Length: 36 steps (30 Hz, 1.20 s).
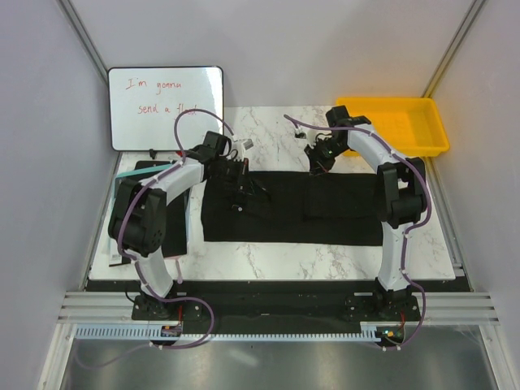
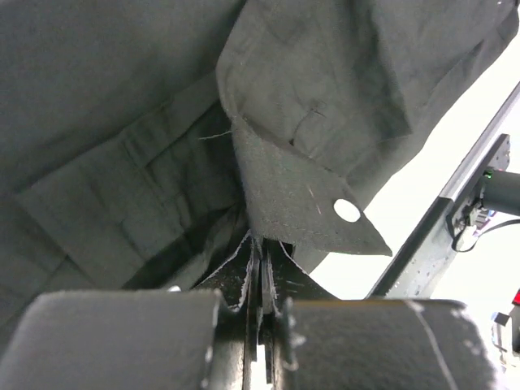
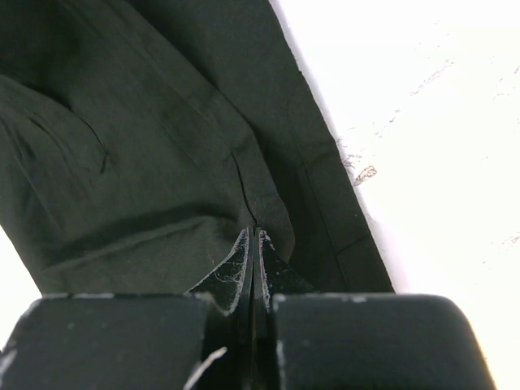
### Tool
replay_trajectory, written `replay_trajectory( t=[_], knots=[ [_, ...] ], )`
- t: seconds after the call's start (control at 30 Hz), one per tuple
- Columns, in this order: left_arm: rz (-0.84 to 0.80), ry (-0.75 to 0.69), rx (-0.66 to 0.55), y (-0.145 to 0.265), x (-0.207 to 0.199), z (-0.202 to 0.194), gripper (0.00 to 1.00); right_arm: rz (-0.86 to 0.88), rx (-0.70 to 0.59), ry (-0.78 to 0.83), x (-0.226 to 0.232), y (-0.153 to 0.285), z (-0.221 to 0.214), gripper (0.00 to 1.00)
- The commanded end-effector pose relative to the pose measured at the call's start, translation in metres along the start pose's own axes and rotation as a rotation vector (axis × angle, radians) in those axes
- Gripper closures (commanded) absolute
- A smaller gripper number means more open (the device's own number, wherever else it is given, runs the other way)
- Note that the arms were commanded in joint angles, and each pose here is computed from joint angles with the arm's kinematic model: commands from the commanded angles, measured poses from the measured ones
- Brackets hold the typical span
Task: Fold and stack the long sleeve shirts
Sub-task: Fold the shirt
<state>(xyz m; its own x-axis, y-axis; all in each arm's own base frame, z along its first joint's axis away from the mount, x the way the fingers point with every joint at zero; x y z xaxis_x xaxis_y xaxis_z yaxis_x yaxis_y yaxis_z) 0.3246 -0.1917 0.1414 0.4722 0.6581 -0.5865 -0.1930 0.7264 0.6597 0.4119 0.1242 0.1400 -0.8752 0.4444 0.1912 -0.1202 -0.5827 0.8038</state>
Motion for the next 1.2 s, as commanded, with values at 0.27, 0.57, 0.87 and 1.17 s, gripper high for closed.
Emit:
replay_trajectory(
  t=[0.27,0.57,0.87,1.17],
  knots=[
    [0.022,0.039,-0.067,0.048,0.003,0.017,0.98,-0.008,-0.030,0.044,0.001,0.006,0.005,1.00],
    [0.157,0.034,-0.113,0.071,0.031,0.016,0.57,-0.116,-0.037,0.004,0.006,0.045,0.006,0.33],
    [0.094,-0.294,-0.071,0.063,0.014,0.030,0.59,-0.167,0.002,-0.114,0.047,0.110,-0.040,0.59],
    [0.132,-0.277,0.080,0.015,0.019,0.010,0.66,-0.160,0.183,-0.202,0.042,0.085,-0.102,0.67]
  ],
)
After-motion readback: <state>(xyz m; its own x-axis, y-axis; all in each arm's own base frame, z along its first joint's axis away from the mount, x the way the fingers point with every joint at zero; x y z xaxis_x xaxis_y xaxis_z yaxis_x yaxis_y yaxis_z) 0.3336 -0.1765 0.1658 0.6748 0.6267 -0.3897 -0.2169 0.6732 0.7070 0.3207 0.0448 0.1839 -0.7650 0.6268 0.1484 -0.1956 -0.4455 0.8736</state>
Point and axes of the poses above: each gripper's point midway between its finger pads, its own y axis back along the fingers, its own x axis along the line the jaws close on, z = x × y, the point moved 8 cm from there along y, back along the fingers, and after that the axes turned 1 degree about y, right-handed, at the moved point
